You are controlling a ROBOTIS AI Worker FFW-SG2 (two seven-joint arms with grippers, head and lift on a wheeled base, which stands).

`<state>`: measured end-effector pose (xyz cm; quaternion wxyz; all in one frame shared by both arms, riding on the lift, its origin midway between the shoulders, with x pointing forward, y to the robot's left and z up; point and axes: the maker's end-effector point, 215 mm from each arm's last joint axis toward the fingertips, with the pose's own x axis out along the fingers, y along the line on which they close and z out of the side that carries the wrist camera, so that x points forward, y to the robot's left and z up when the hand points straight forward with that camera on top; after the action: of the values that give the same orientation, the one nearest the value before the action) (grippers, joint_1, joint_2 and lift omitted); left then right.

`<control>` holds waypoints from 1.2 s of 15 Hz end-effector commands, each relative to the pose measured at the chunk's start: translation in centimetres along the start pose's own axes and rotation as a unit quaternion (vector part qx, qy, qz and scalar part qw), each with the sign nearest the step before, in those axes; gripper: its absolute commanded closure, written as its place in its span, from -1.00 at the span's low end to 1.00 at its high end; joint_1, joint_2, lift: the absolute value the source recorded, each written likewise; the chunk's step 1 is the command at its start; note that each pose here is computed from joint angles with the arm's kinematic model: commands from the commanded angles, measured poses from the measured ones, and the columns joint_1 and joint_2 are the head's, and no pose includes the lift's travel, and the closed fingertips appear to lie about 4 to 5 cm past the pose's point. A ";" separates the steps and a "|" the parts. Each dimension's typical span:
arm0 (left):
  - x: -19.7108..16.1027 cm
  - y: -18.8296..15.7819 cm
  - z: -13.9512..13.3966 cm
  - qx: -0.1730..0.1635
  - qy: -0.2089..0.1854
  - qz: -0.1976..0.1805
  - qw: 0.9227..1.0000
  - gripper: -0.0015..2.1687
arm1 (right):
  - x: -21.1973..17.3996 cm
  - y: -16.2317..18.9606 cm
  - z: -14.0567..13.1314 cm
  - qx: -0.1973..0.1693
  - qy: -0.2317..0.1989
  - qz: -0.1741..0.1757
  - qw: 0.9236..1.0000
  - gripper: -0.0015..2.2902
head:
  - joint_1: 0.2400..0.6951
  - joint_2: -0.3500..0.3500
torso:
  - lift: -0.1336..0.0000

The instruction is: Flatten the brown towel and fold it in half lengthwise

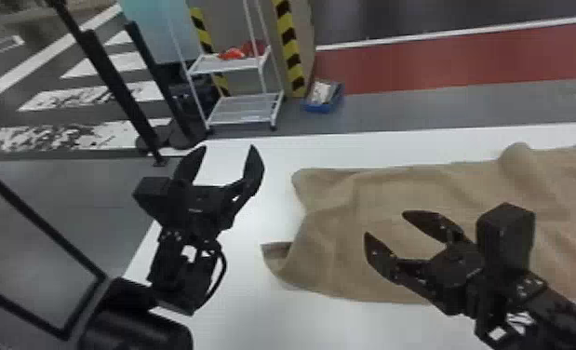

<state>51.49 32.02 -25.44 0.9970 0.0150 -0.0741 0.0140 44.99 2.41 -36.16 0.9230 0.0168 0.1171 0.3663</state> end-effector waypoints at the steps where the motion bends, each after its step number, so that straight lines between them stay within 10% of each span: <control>1: 0.4 0.6 1.0 0.002 -0.008 0.002 1.000 -0.92 | 3.0 5.0 -0.4 -0.021 -0.007 0.054 0.998 -0.70 | 1.00 1.00 | -0.92; 7: 0.5 1.1 0.9 0.001 -0.007 0.004 1.000 -0.92 | 9.1 15.5 -2.5 -0.098 0.006 0.157 0.983 -0.43 | 1.00 1.00 | -0.92; 18: 0.3 0.7 -0.5 0.001 0.005 -0.002 1.000 -0.92 | 12.4 11.9 -7.4 -0.174 0.043 0.108 0.978 -0.43 | 1.00 1.00 | -0.92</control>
<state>51.94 32.82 -25.69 0.9973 0.0163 -0.0705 0.0129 43.49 19.23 -44.44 0.8601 -0.1505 0.0927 0.4785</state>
